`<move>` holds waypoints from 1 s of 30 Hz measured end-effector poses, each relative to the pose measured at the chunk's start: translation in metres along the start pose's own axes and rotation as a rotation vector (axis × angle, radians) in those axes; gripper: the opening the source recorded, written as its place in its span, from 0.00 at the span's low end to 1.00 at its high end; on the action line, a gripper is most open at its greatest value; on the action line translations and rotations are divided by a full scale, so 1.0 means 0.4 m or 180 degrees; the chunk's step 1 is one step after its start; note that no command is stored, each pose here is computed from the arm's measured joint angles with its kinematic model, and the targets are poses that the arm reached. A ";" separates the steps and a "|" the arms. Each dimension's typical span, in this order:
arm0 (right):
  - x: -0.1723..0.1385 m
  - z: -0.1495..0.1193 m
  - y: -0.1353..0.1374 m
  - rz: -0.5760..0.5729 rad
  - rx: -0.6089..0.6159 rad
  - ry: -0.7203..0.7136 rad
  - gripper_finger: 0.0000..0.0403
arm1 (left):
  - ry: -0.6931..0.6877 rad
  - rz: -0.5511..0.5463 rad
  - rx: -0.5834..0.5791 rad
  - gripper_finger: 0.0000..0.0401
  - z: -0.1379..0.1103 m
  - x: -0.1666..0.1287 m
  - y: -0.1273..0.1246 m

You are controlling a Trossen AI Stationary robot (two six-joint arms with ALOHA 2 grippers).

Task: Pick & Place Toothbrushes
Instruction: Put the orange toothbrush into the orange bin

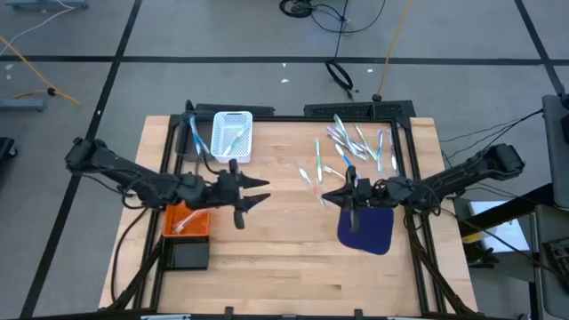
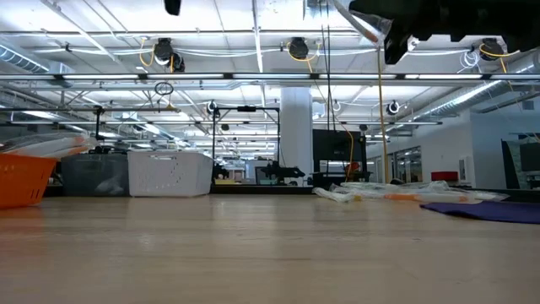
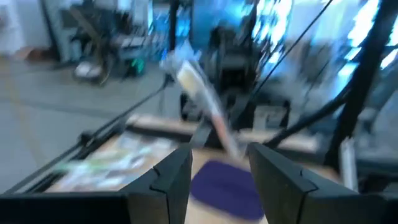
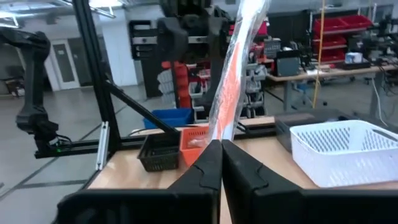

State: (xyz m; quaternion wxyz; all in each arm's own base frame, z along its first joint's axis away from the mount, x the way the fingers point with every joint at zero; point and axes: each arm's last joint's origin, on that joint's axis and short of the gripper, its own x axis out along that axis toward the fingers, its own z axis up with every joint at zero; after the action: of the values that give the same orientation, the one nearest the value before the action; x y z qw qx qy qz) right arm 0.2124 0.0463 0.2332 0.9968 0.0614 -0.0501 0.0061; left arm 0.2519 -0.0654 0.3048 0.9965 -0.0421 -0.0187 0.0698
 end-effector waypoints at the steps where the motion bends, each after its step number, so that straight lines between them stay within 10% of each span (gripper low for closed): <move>1: 0.000 0.000 0.003 0.0017 -0.0015 -0.0017 0.00 | -0.0093 -0.0068 -0.0033 0.41 -0.007 0.001 0.006; 30: 0.011 -0.006 0.005 0.0036 -0.0018 -0.0096 0.00 | -0.0512 -0.0362 -0.0304 0.41 -0.101 0.273 0.048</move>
State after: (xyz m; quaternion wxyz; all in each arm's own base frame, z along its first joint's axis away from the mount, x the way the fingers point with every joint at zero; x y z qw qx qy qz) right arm 0.2170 0.0486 0.2315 0.9961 0.0585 -0.0656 0.0108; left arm 0.3591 -0.0344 0.2663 0.9910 -0.0827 -0.1043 0.0154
